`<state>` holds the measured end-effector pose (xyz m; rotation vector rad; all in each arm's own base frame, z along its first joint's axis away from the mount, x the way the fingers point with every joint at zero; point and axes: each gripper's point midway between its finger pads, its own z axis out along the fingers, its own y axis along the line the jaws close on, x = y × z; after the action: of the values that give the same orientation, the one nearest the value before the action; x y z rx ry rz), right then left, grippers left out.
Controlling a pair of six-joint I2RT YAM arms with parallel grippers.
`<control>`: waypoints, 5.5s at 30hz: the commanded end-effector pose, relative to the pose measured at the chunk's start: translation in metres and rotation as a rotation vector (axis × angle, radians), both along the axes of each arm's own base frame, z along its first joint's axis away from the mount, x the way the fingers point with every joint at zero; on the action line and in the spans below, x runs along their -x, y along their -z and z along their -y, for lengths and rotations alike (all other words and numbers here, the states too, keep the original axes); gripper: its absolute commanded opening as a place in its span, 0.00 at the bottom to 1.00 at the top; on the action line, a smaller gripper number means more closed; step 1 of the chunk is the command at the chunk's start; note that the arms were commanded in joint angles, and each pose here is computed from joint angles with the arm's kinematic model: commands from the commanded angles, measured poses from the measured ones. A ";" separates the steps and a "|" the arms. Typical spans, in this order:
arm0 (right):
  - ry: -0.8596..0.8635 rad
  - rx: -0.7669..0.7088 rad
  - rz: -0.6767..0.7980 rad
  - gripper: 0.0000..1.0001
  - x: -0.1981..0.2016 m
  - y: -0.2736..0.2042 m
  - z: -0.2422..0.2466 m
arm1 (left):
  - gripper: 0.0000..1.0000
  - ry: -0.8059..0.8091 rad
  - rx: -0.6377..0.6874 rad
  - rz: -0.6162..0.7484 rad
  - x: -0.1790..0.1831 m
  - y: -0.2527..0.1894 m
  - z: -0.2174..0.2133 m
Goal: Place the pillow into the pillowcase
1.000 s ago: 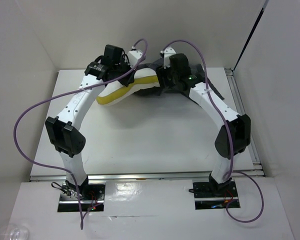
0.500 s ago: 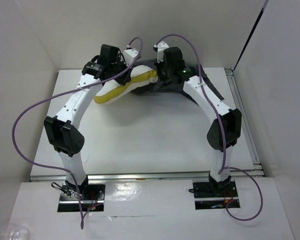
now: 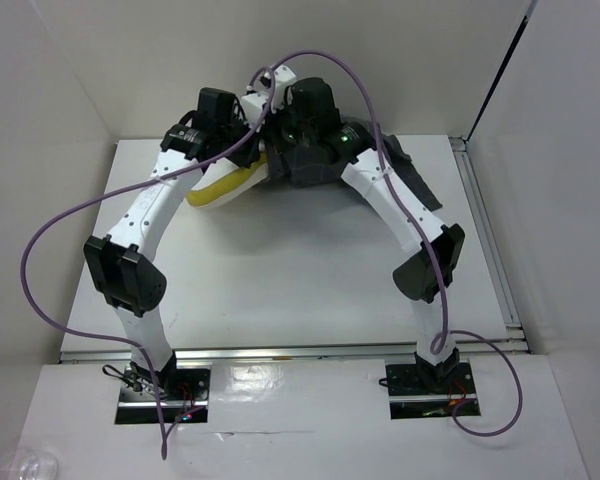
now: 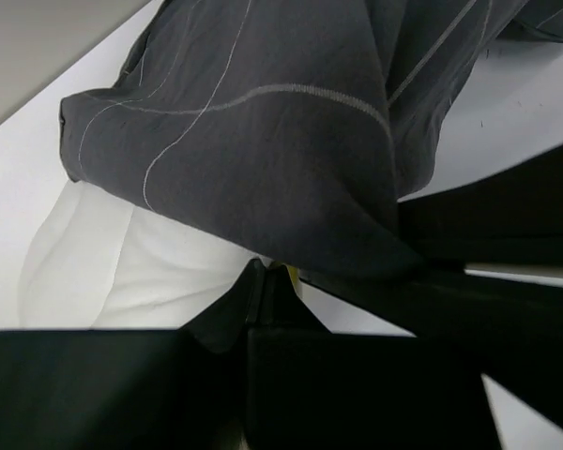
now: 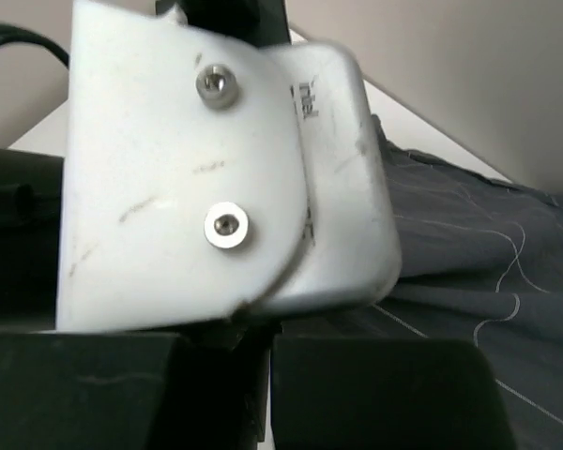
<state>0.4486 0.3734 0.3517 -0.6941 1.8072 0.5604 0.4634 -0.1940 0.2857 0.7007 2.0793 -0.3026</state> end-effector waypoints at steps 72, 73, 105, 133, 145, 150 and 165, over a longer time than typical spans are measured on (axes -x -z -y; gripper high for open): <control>0.116 -0.140 0.147 0.00 -0.032 -0.078 0.078 | 0.95 -0.149 -0.400 0.264 0.088 0.010 -0.114; 0.116 -0.140 0.147 0.00 -0.032 -0.078 0.078 | 0.95 -0.149 -0.401 0.263 0.085 0.012 -0.113; -0.253 -0.217 -0.042 0.00 0.040 -0.057 -0.025 | 0.00 -0.019 0.145 0.231 0.009 -0.053 -0.012; -0.293 -0.302 0.091 0.00 0.056 -0.115 -0.007 | 0.49 -0.052 0.172 0.101 0.014 -0.008 0.020; -0.109 -0.237 0.268 0.00 0.046 -0.145 0.060 | 0.65 -0.345 0.223 0.300 0.001 -0.047 -0.026; 0.017 -0.188 0.300 0.00 0.038 -0.141 0.083 | 0.70 -0.404 0.277 0.384 0.006 -0.079 -0.038; 0.212 -0.142 0.449 0.00 0.032 -0.178 0.163 | 0.77 -0.544 0.263 0.571 0.025 -0.123 -0.088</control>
<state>0.4400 0.2486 0.4440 -0.5689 1.6144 0.4220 0.4387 -0.1329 0.3735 0.1242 1.6828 -0.1154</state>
